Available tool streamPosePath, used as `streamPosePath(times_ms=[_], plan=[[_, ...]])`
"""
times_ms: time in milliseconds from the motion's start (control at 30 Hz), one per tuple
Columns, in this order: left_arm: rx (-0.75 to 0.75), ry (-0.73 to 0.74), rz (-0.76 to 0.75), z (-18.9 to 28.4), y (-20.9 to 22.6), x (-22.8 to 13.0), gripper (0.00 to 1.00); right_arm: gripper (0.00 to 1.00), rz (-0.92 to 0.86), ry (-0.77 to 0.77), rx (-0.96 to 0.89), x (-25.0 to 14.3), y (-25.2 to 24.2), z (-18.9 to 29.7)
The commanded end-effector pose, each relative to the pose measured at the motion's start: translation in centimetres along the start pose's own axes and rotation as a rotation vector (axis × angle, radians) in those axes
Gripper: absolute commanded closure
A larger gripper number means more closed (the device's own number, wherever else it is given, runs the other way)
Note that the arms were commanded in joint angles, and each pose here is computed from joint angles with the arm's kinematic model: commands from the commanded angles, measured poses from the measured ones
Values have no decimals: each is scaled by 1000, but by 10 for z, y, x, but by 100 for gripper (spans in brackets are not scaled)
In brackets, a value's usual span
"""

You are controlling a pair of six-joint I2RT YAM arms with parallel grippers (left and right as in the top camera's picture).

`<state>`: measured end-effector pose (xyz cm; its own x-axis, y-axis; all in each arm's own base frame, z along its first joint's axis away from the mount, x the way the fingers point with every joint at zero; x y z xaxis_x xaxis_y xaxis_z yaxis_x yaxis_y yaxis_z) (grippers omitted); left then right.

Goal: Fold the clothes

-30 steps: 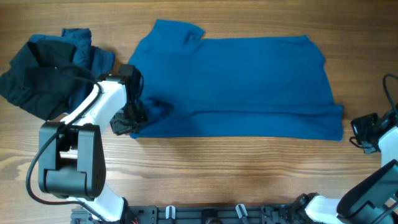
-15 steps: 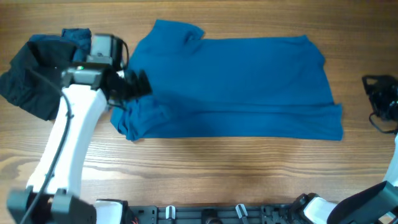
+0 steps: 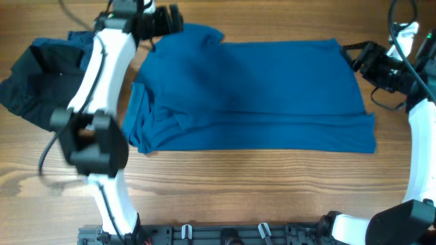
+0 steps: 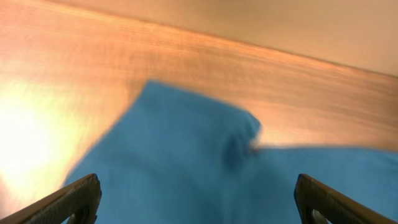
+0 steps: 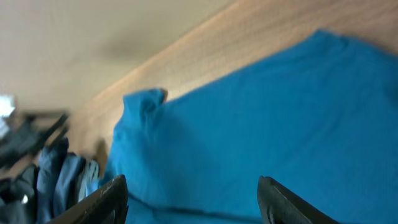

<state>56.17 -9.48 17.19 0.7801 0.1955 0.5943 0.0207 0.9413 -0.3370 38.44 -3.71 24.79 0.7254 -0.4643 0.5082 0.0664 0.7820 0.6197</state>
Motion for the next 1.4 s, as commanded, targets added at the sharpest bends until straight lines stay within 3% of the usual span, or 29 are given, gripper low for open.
streamPosePath(times_ms=[0, 200, 267, 433, 467, 500, 567, 600, 767, 900, 1133, 1233, 1367], plan=[[-8, -24, -135, -63, 10, -3, 1, 32, 7, 57, -35, -12, -5, -2], [25, -122, -293, -129, 16, -12, 18, 32, -28, 195, -180, -47, -28, 5], [14, -140, -303, -142, 12, -17, 18, 32, -38, 222, -203, -54, -32, 7], [35, -70, -303, -170, 20, -49, 32, 34, -30, 240, -208, -58, -33, 8], [45, -42, -299, -172, 23, -56, 48, 34, -30, 239, -207, -57, -33, 8], [45, -40, -299, -171, 23, -56, 55, 34, -28, 237, -207, -57, -33, 8], [47, -52, -300, -162, 19, -47, 79, 34, -23, 229, -207, -55, -33, 7], [49, -65, -300, -152, 15, -39, 96, 34, -17, 220, -205, -53, -33, 7], [61, -180, -305, -68, -16, 21, 96, 33, 38, 119, -243, -28, -38, 4], [52, -184, -313, -2, -39, 36, 96, 27, 32, -18, -313, 1, -46, 5], [88, 130, -299, 21, -48, -38, 96, 27, 30, -111, -299, 33, -65, -26], [195, 264, -229, 29, -34, -69, 96, 26, 6, -103, -284, 37, -86, -54], [225, 326, -210, 34, -27, -83, 96, 26, 11, -88, -177, 39, -105, -102]])
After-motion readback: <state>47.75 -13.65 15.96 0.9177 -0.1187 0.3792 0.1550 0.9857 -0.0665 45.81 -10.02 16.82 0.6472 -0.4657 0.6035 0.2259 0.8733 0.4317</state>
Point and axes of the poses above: each gripper's point midway between its finger pads, its own z axis back along the fingers, its own y axis along the line the jaws close on, x = y × z, the point moved 2 cm from there along z, back along the fingers
